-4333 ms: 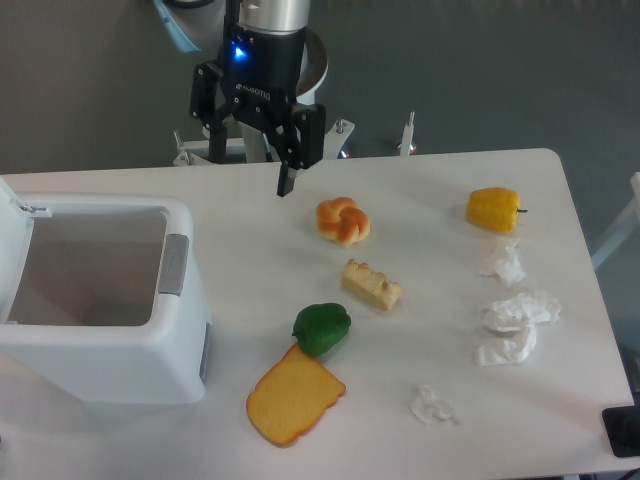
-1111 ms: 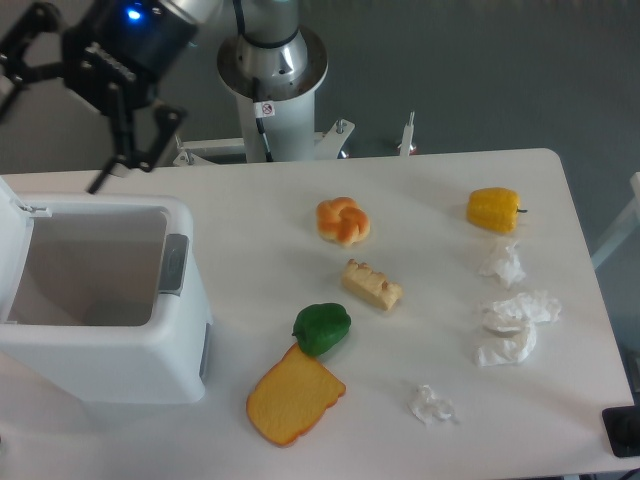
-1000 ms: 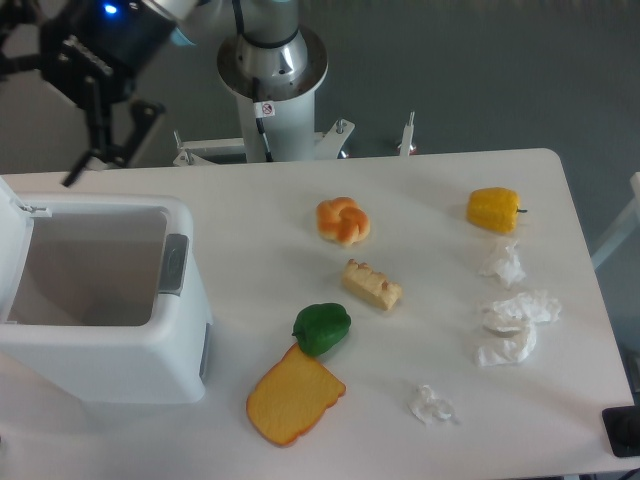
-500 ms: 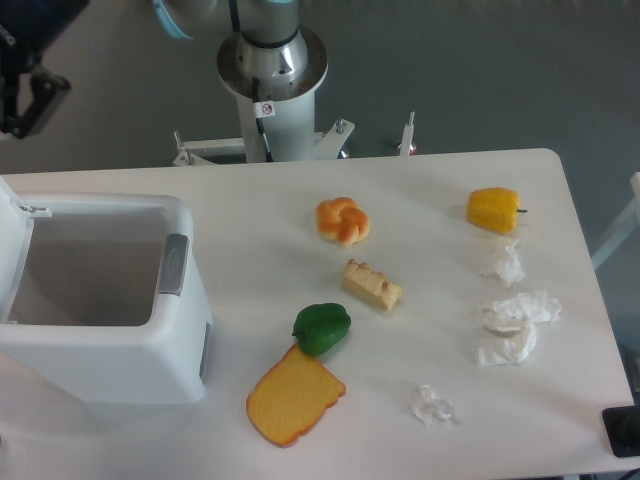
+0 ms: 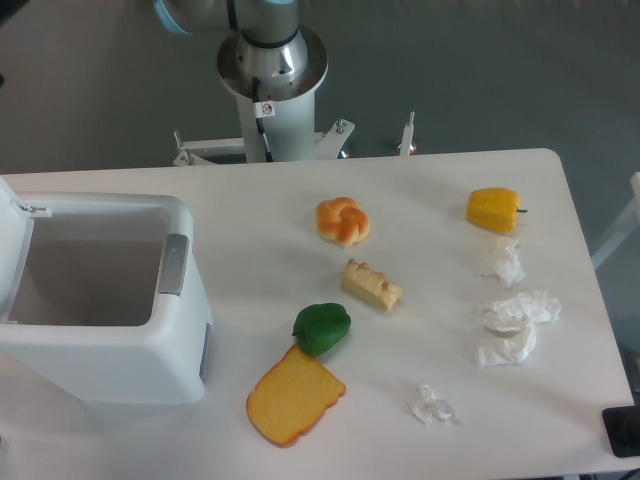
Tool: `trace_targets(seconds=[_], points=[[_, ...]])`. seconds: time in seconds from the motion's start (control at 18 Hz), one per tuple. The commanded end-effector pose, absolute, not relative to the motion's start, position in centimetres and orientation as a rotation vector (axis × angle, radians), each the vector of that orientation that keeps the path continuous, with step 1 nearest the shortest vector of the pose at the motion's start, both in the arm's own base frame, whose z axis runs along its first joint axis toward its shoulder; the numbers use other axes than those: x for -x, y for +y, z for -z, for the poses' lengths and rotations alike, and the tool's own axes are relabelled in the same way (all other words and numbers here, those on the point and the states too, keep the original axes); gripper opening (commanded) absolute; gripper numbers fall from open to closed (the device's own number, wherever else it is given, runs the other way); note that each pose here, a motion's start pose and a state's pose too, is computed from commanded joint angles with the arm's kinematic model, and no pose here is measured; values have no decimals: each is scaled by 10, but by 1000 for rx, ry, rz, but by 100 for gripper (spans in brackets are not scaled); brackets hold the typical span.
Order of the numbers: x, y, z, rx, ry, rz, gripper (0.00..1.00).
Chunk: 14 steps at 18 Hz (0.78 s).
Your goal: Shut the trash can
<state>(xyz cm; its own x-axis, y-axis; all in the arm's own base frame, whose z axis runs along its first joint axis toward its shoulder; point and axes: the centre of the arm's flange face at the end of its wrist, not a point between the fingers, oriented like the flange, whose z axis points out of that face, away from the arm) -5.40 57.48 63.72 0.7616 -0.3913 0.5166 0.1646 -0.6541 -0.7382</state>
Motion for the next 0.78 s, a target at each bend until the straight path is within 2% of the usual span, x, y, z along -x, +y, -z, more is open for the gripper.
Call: trace_targets(seconds=[0.78], points=[[15,586,-620,2146,225,923,100]])
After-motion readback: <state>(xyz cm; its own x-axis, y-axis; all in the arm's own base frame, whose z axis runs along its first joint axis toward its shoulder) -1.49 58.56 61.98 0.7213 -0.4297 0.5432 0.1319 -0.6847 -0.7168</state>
